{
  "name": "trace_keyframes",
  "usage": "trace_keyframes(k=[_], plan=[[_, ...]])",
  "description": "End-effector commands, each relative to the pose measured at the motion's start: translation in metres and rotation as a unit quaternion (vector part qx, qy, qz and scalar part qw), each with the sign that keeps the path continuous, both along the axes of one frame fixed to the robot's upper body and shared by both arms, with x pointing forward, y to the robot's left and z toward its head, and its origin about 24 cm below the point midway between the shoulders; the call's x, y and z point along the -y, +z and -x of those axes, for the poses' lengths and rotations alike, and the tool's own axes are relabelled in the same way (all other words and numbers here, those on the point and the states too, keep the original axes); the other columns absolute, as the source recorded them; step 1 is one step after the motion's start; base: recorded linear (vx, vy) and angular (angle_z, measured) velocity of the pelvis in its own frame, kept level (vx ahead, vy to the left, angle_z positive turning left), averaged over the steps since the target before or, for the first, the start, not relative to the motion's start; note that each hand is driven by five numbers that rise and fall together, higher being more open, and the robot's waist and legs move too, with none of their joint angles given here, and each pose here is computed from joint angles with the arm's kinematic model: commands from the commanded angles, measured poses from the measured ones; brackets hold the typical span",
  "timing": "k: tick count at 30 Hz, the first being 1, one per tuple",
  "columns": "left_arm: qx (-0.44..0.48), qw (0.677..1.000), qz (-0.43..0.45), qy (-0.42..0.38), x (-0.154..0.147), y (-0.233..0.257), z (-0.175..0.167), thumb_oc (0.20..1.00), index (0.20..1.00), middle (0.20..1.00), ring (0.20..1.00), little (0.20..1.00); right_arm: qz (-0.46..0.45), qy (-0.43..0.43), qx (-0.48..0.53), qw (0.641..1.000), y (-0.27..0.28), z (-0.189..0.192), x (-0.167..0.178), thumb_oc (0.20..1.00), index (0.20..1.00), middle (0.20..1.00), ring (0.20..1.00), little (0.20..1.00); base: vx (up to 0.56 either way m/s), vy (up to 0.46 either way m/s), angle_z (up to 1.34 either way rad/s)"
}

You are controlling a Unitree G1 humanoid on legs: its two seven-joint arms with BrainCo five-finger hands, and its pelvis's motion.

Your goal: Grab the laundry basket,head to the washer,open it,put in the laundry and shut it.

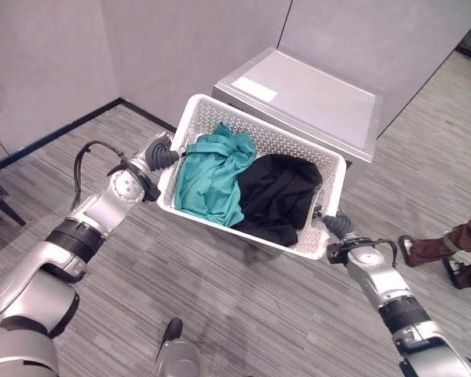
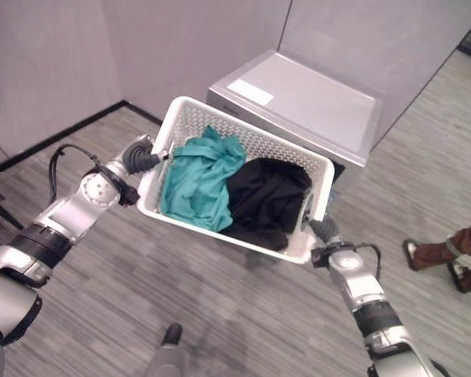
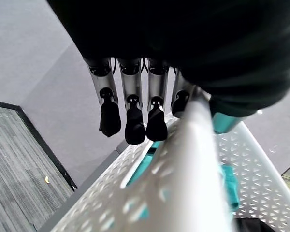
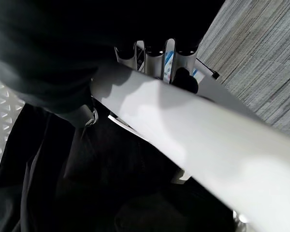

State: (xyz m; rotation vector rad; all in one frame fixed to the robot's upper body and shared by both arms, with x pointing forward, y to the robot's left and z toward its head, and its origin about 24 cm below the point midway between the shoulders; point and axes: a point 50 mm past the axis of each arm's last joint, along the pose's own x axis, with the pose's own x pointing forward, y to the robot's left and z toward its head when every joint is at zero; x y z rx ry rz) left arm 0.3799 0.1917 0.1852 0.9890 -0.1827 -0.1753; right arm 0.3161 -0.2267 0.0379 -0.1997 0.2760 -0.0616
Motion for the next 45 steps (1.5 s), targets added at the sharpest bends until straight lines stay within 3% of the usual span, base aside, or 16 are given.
trace_keyframes(k=[1, 13, 23, 33, 45], plan=[[0.079, 0.997, 0.003, -0.004, 0.011, 0.046, -0.012, 0.2, 0.2, 0.2, 0.2, 0.2, -0.021, 0.0, 0.132, 0.991, 0.049, -0.014, 0.007, 0.2, 0.2, 0.2, 0.2, 0.2, 0.22, 0.331, 0.22], [0.052, 0.999, 0.009, 0.008, 0.003, 0.034, -0.013, 0.2, 0.2, 0.2, 0.2, 0.2, 0.018, -0.052, 0.02, 0.998, 0.017, -0.018, 0.041, 0.2, 0.2, 0.2, 0.2, 0.2, 0.09, 0.189, -0.4], [0.044, 0.999, 0.026, 0.0, 0.012, 0.026, -0.015, 0.2, 0.2, 0.2, 0.2, 0.2, -0.011, -0.046, 0.029, 0.998, 0.015, -0.011, 0.041, 0.2, 0.2, 0.2, 0.2, 0.2, 0.09, -0.126, 0.3], [0.027, 0.999, 0.029, 0.012, 0.004, 0.013, -0.013, 0.2, 0.2, 0.2, 0.2, 0.2, -0.12, -0.06, 0.018, 0.991, -0.011, 0.009, 0.043, 0.2, 0.2, 0.2, 0.2, 0.2, 0.06, -0.022, 0.04], [0.019, 0.999, 0.023, 0.034, -0.014, 0.005, -0.008, 0.2, 0.2, 0.2, 0.2, 0.2, -0.064, -0.074, 0.036, 0.995, -0.002, 0.009, 0.055, 0.2, 0.2, 0.2, 0.2, 0.2, 0.02, 0.014, 0.01]])
